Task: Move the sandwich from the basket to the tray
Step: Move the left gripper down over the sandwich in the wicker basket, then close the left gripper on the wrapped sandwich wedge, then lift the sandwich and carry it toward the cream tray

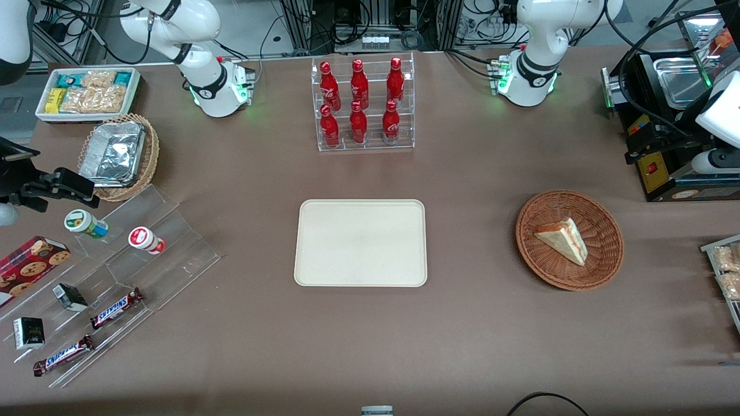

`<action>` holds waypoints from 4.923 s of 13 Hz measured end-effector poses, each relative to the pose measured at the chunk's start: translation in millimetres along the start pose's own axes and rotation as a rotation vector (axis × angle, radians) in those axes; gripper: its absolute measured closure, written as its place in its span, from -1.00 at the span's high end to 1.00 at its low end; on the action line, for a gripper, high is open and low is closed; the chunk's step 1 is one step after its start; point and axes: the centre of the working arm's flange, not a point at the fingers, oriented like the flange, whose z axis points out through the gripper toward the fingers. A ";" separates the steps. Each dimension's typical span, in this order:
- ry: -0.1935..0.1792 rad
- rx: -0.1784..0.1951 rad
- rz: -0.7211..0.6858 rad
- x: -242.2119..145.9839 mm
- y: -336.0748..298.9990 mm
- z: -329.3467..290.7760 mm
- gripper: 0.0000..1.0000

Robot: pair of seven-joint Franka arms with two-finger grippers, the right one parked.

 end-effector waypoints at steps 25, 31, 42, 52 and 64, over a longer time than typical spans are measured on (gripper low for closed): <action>-0.022 -0.005 -0.735 31.2 -65.0 280.0 1.00; 0.054 -0.030 -0.810 33.5 -51.6 379.6 1.00; 0.011 -0.039 -0.829 31.1 -33.5 421.5 0.52; -0.078 -0.010 -0.485 80.7 51.5 290.7 -0.29; -0.096 -0.028 -0.012 50.4 345.3 362.7 -0.35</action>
